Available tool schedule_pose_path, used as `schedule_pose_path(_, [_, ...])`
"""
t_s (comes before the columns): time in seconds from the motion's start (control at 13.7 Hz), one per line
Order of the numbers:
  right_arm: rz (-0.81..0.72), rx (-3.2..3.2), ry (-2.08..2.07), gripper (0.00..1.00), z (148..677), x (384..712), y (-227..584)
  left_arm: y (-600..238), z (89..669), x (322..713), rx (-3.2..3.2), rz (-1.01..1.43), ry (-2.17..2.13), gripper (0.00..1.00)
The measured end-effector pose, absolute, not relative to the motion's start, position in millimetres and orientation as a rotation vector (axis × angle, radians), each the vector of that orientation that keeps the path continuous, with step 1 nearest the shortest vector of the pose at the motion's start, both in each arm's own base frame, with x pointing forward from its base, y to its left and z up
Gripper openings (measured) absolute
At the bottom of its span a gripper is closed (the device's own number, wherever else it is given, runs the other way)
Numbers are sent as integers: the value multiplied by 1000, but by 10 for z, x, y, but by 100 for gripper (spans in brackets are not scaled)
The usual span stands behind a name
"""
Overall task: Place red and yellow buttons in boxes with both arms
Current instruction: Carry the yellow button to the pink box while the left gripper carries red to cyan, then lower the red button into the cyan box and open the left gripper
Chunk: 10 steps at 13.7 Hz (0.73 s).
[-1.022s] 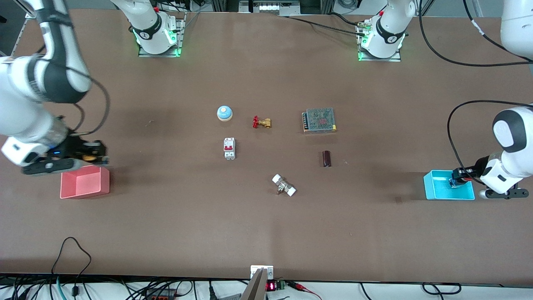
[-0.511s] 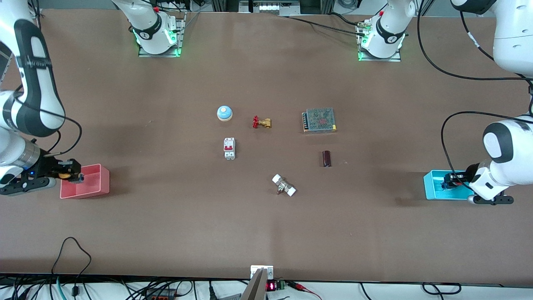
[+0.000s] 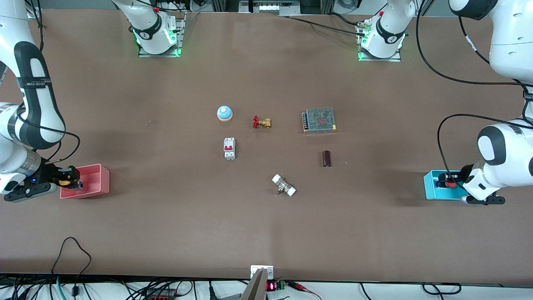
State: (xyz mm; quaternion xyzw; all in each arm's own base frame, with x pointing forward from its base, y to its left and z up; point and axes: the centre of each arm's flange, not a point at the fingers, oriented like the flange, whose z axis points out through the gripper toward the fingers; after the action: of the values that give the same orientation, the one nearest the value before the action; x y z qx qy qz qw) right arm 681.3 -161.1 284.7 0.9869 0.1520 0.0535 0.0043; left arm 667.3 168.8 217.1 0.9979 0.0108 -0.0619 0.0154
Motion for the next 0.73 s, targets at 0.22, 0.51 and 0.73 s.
schedule_pose_path(0.22, [166,3108,492,36,2737,6823,-1569,1692,2207,6694,3107,-179,30,93])
schedule_pose_path(0.51, [154,3116,513,36,2581,6820,-1564,1468,2873,6867,3125,-61,-27,100])
schedule_pose_path(0.73, [144,3123,512,36,2502,6814,-1562,1085,3632,6907,3136,41,-100,100])
